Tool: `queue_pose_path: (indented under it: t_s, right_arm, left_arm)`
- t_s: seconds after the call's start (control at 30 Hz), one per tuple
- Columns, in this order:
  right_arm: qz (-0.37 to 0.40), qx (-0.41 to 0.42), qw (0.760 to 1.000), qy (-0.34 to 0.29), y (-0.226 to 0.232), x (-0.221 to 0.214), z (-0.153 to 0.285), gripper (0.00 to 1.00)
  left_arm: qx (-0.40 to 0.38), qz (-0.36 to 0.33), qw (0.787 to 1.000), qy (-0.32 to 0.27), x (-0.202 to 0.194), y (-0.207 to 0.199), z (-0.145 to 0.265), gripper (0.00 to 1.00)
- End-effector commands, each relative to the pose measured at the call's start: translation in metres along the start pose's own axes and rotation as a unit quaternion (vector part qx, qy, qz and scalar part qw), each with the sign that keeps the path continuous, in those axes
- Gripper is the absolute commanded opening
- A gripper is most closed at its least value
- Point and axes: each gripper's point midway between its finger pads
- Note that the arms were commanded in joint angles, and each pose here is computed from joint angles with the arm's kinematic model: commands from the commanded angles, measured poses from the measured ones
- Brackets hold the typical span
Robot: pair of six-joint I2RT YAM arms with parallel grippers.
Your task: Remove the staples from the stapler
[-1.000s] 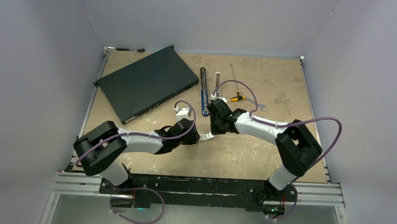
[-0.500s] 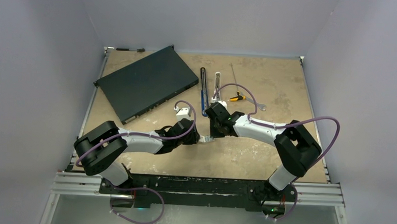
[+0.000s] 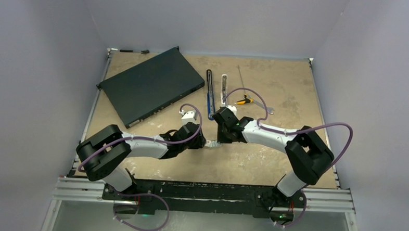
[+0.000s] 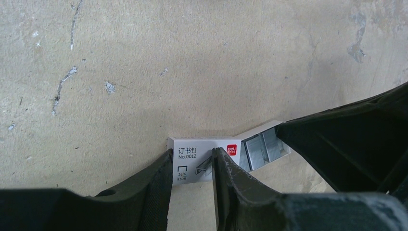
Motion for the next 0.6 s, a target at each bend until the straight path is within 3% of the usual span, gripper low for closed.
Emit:
queue_pose_path:
  t_s: [0.0,0.57]
  right_arm:
    - [-0.018,0.014,1.000,-0.017,0.008,0.005,0.011,0.00]
    - [-0.025,-0.003,1.000,-0.012,0.002,0.000,-0.001,0.00]
  left_arm:
    - [-0.002,0.000,1.000,0.011,-0.010,0.000,-0.001,0.32]
    - [-0.002,0.001,1.000,0.009,-0.008,-0.001,0.001,0.32]
Point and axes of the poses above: each gripper's point midway between its finger pads, its own z axis back along the fingers, its own y axis along the line the jaws close on, x = y × z, and after that the axes turned 15 degrees about -z, right-handed
